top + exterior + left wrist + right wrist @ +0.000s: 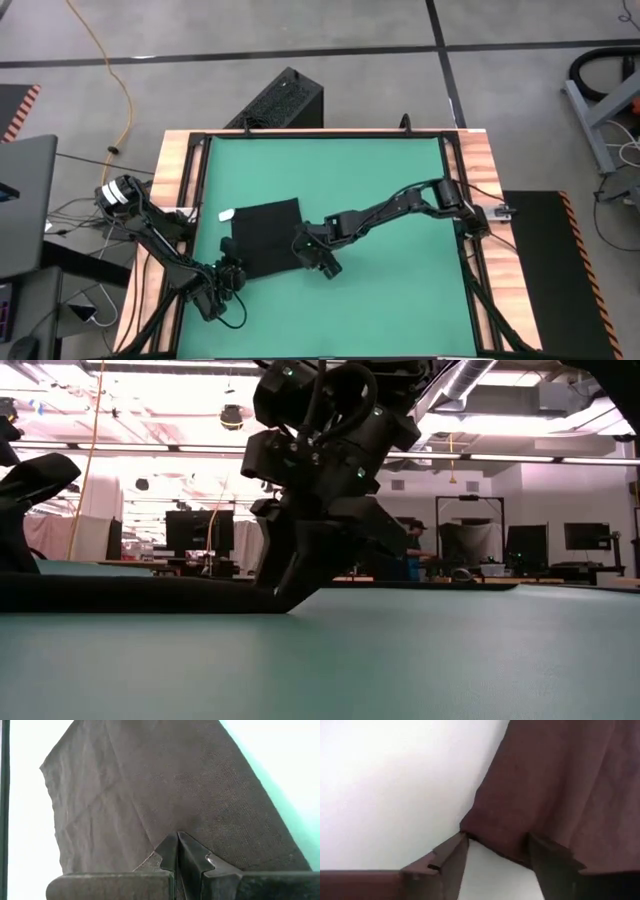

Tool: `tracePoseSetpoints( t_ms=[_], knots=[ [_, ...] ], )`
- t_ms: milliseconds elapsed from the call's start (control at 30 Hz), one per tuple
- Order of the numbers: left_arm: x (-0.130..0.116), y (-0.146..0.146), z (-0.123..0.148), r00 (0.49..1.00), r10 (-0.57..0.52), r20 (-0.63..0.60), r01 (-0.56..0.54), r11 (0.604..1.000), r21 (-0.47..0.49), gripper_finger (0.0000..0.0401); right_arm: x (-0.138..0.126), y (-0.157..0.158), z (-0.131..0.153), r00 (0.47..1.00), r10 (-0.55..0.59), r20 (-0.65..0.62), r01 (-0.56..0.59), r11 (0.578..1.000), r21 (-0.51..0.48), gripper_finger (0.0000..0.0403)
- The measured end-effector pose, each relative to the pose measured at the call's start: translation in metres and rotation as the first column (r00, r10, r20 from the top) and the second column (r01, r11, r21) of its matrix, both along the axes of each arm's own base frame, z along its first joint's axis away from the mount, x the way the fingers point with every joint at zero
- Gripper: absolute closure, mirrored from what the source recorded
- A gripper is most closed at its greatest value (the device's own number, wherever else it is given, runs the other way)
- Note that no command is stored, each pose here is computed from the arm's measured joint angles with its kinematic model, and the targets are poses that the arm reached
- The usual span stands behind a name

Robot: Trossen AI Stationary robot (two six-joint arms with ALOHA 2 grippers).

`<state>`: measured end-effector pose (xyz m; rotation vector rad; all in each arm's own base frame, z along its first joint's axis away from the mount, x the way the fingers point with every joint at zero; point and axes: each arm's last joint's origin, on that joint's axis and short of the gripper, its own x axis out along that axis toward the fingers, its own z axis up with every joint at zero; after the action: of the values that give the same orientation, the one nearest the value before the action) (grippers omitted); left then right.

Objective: Roll towel into tight, uniform cylinder
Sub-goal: Roll the towel

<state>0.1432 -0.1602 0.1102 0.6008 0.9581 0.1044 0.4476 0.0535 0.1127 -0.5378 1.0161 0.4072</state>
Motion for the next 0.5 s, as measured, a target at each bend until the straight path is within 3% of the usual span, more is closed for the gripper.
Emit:
tracePoseSetpoints(
  t_ms=[133, 400, 500],
  knots=[
    [0.000, 0.000, 0.000, 1.000, 0.000, 0.000, 0.000, 1.000, -0.001, 0.0401, 0.001, 0.008, -0.011, 0.999, -0.034, -0.009, 0.034, 0.999, 0.009, 0.0236],
    [0.002, -0.003, 0.000, 0.999, -0.032, 0.011, 0.032, 0.999, -0.008, 0.0401, 0.002, 0.018, -0.006, 0.991, -0.126, 0.031, 0.125, 0.991, 0.049, 0.0371],
    [0.003, -0.005, 0.001, 0.999, -0.042, 0.019, 0.043, 0.999, -0.017, 0.0401, 0.000, 0.020, 0.001, 0.986, -0.165, 0.020, 0.163, 0.984, 0.076, 0.0391]
  ],
)
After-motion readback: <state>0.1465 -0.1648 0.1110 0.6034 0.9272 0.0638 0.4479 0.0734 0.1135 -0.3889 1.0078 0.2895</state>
